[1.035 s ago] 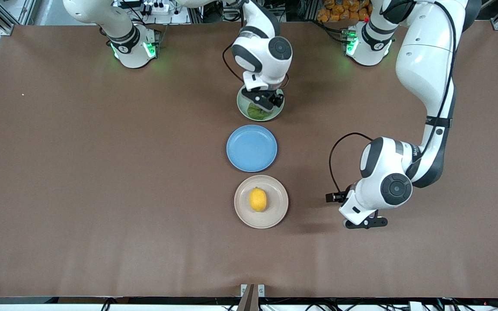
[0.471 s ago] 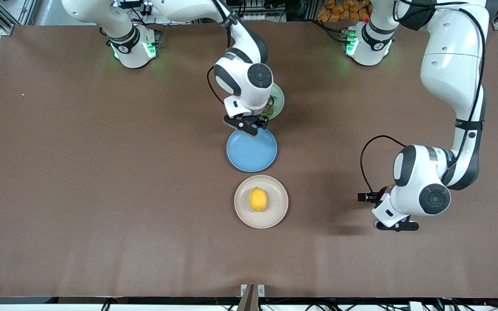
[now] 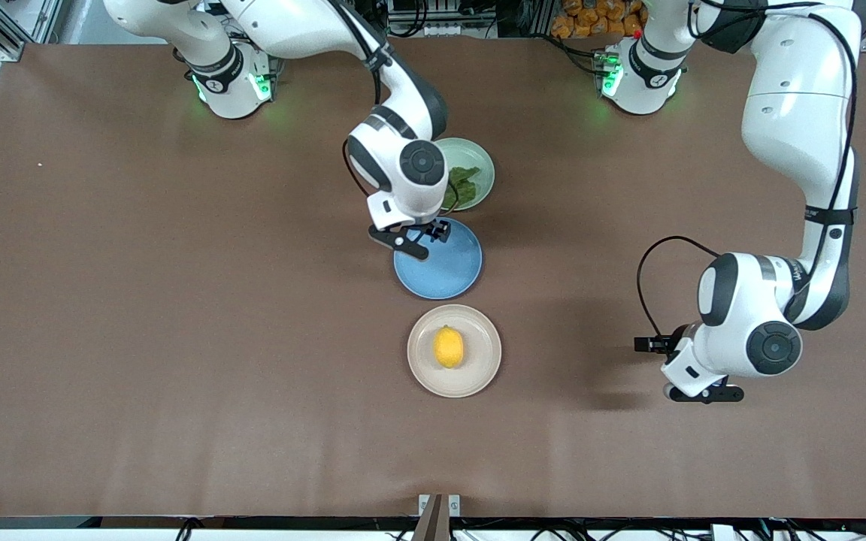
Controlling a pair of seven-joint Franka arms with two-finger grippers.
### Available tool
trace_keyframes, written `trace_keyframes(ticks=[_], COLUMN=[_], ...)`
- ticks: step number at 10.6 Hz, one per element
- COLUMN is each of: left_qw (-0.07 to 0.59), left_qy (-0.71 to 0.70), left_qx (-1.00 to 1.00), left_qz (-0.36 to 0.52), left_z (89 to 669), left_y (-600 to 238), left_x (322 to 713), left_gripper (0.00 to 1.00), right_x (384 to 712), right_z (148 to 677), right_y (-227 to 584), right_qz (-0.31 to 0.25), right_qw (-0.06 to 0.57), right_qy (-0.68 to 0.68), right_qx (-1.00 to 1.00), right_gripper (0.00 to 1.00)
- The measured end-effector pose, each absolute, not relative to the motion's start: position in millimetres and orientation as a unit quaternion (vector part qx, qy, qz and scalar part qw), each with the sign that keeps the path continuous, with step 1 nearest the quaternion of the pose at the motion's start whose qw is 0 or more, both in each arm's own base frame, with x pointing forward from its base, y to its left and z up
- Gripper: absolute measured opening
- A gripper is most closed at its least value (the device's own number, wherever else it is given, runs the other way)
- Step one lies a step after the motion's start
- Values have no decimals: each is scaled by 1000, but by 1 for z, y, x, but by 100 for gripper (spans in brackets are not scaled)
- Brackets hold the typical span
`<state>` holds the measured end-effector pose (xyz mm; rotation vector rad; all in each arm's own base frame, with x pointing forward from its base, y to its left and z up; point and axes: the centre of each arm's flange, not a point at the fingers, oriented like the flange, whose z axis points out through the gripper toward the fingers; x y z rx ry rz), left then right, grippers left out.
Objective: Place lemon and lettuce in plates
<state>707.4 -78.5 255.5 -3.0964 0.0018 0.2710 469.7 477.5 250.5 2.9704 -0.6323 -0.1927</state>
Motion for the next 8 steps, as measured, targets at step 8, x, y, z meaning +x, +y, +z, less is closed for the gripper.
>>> trace_keyframes(ticks=[8], left_qw=[10], left_qy=[27], left_qx=[-997], left_qz=[77], left_z=[335], left_y=[-61], left_x=[591], left_gripper=[100], right_x=[555], right_z=[276], right_y=[335], right_qz=[-83], right_qw=[29], right_qy=[-153], right_qx=[984], right_gripper=[100])
